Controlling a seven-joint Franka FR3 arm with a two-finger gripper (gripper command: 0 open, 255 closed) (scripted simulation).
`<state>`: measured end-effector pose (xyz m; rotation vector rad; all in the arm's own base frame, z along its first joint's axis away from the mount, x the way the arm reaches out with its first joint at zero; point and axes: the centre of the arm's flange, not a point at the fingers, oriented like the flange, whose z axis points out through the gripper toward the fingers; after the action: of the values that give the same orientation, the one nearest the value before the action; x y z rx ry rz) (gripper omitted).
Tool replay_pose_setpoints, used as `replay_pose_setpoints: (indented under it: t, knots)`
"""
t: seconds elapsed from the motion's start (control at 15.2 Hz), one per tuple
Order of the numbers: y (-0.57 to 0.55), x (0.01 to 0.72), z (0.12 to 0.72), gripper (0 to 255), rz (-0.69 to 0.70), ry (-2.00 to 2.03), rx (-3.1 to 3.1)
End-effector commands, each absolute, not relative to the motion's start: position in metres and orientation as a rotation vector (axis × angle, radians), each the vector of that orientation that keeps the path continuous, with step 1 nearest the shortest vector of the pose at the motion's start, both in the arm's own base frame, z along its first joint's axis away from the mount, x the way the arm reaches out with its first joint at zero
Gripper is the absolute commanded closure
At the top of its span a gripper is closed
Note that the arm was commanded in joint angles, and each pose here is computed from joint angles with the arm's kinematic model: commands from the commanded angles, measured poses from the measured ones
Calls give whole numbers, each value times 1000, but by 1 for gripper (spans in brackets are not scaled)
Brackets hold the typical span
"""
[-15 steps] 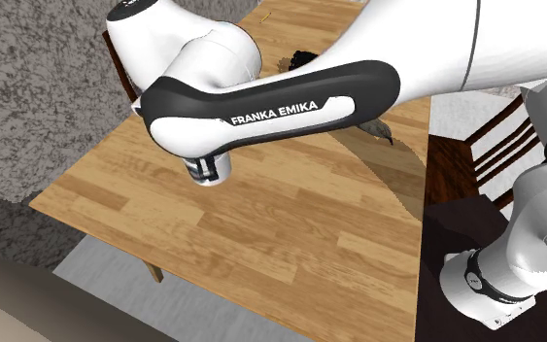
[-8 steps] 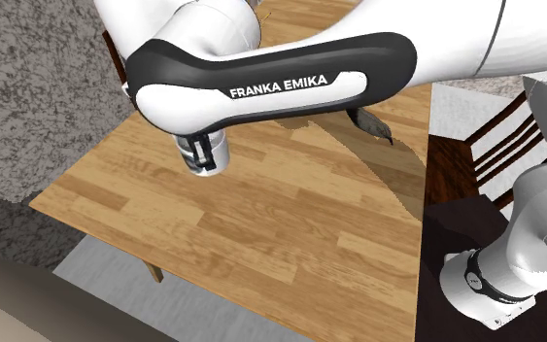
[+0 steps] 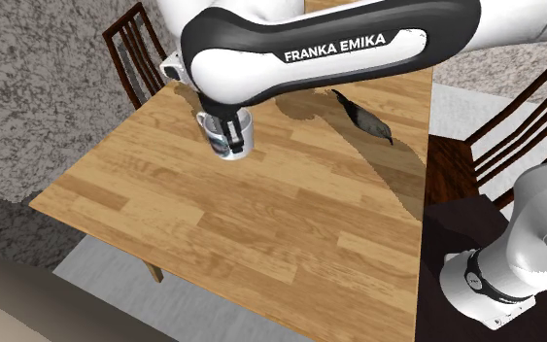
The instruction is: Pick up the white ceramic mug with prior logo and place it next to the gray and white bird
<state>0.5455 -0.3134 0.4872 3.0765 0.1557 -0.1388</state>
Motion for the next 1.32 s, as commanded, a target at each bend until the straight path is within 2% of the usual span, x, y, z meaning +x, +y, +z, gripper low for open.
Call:
replay_pose_setpoints:
  t: [0.0, 1.25]
  knots:
    - [-323, 519, 486, 255, -138, 157, 3077]
    - [-405, 282, 487, 255, -138, 157, 3077]
